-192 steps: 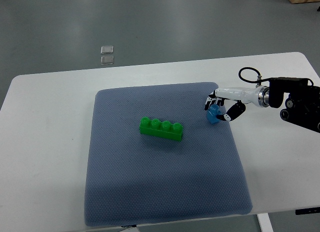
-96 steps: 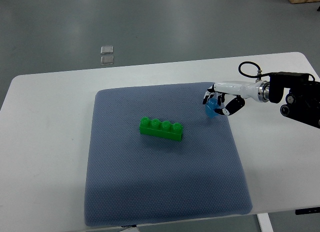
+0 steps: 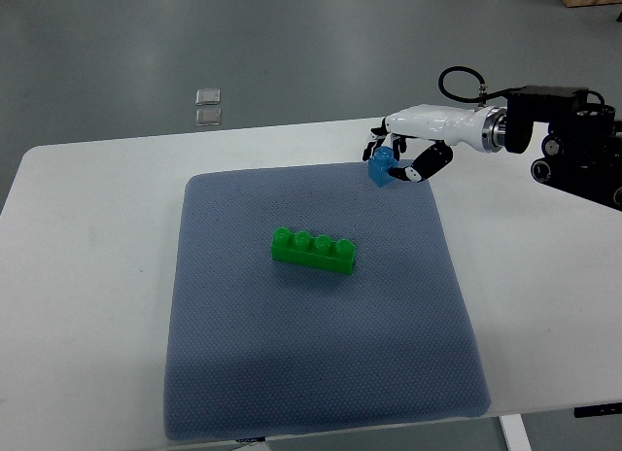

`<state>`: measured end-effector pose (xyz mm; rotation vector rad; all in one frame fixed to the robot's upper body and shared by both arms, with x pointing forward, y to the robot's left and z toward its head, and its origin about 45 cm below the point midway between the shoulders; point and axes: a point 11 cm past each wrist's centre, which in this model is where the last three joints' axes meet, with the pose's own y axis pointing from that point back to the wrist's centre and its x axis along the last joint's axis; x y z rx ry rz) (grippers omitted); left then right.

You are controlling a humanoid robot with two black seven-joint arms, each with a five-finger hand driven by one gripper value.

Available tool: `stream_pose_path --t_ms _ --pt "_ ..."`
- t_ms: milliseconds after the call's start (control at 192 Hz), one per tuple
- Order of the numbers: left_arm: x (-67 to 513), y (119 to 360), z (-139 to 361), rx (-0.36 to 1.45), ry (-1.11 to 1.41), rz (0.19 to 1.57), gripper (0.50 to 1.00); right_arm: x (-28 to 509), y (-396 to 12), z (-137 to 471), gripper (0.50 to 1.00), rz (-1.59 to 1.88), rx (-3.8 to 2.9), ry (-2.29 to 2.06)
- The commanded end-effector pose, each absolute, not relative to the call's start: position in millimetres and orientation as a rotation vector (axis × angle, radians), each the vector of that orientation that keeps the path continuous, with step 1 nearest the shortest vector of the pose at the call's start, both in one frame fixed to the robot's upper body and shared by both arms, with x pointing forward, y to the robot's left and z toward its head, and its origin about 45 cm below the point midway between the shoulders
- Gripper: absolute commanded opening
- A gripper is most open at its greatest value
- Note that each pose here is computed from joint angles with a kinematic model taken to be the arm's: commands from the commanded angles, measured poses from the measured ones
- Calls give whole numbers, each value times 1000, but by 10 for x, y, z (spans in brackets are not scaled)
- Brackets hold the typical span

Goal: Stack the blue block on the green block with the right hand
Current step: 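Lift the blue block and carry it toward the green block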

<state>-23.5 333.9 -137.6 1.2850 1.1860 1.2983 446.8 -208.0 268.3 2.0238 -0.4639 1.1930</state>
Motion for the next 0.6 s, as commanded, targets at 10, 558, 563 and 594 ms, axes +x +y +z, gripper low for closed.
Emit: stream_pose_path --t_ms 10,558,563,594 --pt "-234 3338 -1376 1285 1186 1298 1000 4444 -1849 2741 500 1247 2069 -416" --pt "-235 3343 -1376 1286 1186 1299 1000 4215 -1294 2669 500 1434 2180 -208" --pt "-235 3343 -1376 1286 1186 1299 1000 4212 -1287 2668 500 1435 2181 -207" --pt "-235 3343 -1376 1286 1186 1299 1000 4209 -1295 2663 500 1435 2182 -205"
